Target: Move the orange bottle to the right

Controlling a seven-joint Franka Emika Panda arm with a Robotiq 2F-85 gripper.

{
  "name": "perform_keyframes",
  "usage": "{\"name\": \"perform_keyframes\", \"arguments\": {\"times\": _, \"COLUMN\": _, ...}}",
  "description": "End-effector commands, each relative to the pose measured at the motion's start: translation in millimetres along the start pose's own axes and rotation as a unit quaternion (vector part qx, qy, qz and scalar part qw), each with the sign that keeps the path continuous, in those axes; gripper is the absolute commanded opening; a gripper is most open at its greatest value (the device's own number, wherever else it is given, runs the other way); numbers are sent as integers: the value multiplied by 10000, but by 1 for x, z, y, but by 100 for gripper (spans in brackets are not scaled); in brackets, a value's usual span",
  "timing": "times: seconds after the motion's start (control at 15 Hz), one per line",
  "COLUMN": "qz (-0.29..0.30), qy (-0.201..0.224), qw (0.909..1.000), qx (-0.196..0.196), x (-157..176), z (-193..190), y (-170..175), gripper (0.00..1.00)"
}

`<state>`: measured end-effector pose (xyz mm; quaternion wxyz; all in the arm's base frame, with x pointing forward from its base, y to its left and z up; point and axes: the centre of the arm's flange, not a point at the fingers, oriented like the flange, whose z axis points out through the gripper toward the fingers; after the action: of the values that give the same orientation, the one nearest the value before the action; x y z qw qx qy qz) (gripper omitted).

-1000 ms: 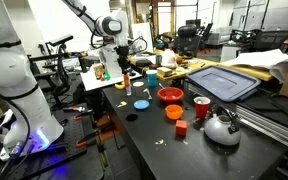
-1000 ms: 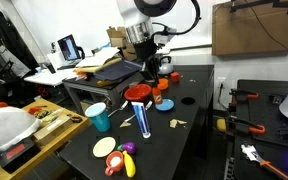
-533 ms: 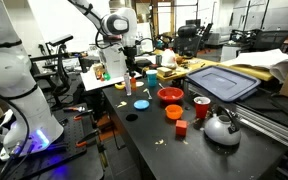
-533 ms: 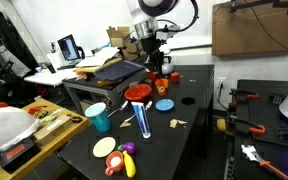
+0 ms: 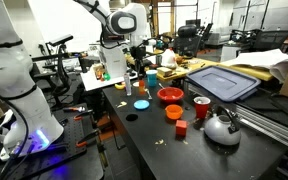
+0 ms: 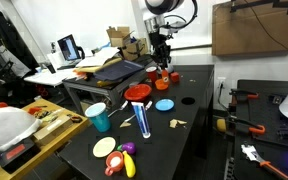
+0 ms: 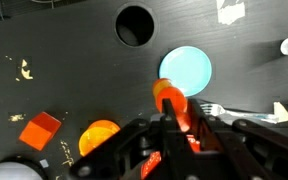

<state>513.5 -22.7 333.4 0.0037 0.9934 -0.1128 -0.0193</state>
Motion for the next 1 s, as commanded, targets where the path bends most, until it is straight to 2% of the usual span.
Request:
{"name": "perform_keyframes", "arguments": {"times": 0.0, "qz": 550, "qy": 135, "qw": 9984, "qx": -25, "x": 19, "z": -3, "y": 29, "gripper": 5}}
{"name": "perform_keyframes", "arguments": {"times": 0.47, "qz": 1421, "qy": 269, "qw": 9893, "qx": -196, "x": 55, "z": 2, "y": 90, "gripper": 5}}
{"name": "perform_keyframes", "arguments": {"times": 0.93, "qz": 2184, "qy": 455, "qw": 9745, "qx": -246, "x": 91, "z": 0, "y": 124, "gripper": 5}}
